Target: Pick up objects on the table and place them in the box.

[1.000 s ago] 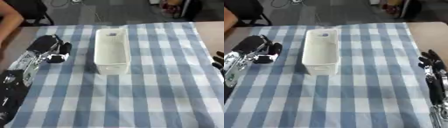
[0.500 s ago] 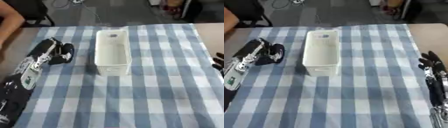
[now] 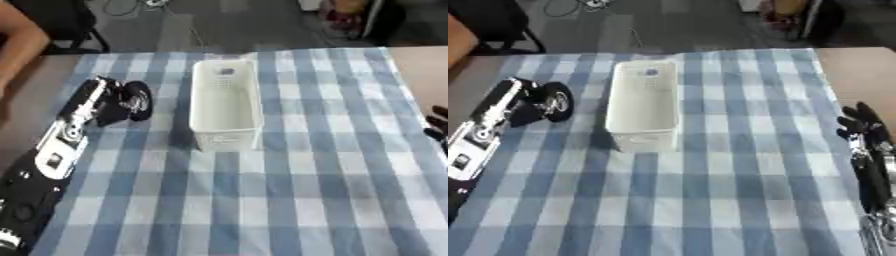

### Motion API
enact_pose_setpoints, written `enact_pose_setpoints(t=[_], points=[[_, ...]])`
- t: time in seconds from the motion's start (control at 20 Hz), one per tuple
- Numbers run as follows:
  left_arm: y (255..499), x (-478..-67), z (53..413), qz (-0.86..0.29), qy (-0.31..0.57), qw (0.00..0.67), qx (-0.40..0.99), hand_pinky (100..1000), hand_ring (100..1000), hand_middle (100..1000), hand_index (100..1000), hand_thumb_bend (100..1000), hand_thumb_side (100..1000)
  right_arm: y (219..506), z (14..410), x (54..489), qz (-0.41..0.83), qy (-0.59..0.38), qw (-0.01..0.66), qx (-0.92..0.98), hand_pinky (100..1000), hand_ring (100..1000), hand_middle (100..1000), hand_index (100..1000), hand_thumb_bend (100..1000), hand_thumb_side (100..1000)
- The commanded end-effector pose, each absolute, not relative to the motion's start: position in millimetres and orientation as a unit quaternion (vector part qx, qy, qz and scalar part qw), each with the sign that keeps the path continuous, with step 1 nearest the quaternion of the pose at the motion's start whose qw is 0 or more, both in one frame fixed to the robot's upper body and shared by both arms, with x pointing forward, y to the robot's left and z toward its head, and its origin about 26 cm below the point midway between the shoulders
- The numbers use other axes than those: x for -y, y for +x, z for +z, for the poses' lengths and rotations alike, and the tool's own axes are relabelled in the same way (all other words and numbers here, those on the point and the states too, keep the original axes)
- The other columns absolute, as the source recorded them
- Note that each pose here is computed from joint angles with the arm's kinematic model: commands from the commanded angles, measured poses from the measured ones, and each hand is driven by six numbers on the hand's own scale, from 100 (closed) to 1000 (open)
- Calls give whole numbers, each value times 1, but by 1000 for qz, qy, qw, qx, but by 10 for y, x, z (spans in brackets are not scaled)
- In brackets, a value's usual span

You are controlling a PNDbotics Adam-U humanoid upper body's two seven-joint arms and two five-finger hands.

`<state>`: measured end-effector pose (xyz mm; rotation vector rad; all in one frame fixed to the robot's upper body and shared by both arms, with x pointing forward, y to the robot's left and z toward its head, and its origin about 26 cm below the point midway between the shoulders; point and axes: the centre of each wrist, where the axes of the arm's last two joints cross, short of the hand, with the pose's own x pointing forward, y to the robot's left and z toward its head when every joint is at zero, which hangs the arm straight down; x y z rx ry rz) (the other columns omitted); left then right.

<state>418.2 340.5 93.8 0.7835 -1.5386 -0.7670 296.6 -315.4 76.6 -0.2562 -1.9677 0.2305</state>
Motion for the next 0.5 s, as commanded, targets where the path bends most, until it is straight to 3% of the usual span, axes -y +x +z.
enact_pose_setpoints(t=[0.05, 0.15, 0.2, 0.25, 0.5], points=[[4227, -3398, 1139, -328, 343, 566, 674, 620, 267, 317, 226, 100, 424, 2976, 841, 3180, 99, -113, 532, 833, 868, 874, 863, 972, 100, 708], [4258, -3333, 1203, -331, 340, 558, 681, 620, 267, 317, 227, 100, 420, 2976, 839, 3178, 100, -112, 532, 833, 868, 874, 863, 972, 100, 708], [4277, -3295, 1246, -333, 339, 552, 685, 620, 267, 320, 227, 100, 732, 2976, 839, 3178, 100, -112, 532, 833, 868, 874, 863, 972, 100, 723], [4301, -3250, 1311, -334, 338, 544, 692, 621, 267, 317, 227, 100, 418, 2976, 838, 3178, 100, -112, 532, 833, 868, 873, 863, 972, 100, 708], [4383, -3058, 1637, -327, 328, 510, 725, 620, 267, 317, 227, 100, 422, 2976, 836, 3176, 101, -111, 533, 833, 868, 873, 863, 972, 100, 708]])
